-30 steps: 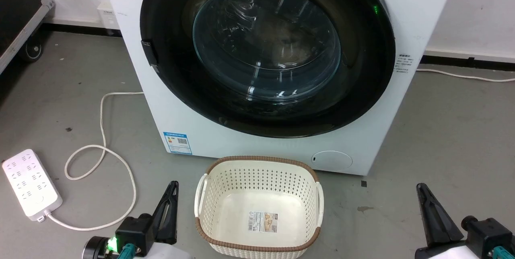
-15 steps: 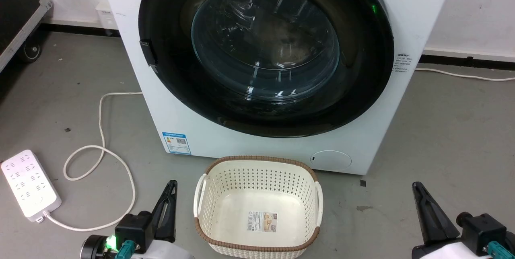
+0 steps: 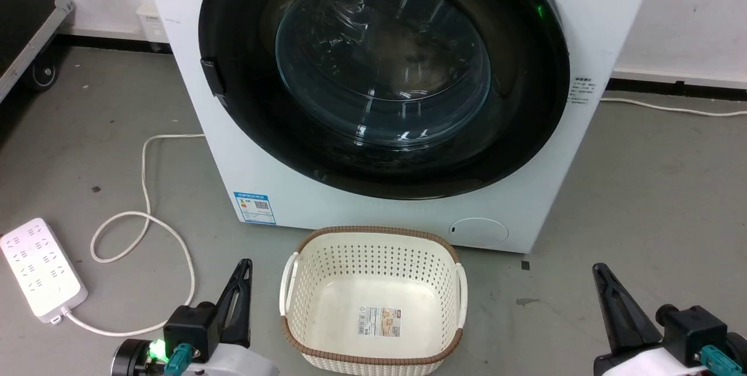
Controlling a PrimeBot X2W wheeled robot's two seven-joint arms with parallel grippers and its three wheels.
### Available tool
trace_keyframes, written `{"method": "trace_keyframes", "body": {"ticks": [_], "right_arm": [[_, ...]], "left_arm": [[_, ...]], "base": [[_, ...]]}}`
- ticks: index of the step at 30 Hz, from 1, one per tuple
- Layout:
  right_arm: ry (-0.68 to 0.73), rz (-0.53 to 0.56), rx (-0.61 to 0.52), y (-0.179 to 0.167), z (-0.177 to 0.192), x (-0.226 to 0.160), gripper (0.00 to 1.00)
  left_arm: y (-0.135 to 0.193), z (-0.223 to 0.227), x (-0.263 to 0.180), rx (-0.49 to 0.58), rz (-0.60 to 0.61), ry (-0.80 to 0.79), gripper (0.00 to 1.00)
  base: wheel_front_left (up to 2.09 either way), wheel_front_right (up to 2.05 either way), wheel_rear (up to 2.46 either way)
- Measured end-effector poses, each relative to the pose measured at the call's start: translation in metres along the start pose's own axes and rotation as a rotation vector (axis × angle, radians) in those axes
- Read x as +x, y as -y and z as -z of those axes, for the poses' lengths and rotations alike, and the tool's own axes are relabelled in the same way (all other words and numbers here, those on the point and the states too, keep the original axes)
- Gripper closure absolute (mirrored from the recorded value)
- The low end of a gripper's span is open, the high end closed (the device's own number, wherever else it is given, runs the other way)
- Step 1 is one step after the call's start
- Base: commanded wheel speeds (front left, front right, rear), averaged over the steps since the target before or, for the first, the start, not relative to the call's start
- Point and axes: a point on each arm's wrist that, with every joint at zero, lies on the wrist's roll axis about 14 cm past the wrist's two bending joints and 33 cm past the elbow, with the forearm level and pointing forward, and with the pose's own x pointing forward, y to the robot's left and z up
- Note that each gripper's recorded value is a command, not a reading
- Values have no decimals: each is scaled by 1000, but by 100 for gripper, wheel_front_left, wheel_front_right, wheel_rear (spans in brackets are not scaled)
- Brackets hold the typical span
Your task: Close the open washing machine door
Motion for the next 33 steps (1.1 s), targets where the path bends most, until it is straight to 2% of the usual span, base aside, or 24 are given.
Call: {"method": "trace_keyframes", "body": {"ticks": [33], "right_arm": [[-32,-21,-16,-7,-2,6,100]], "left_arm": [[-5,-3,4,17,-25,-26,100]], "base": [[0,0,0]]}}
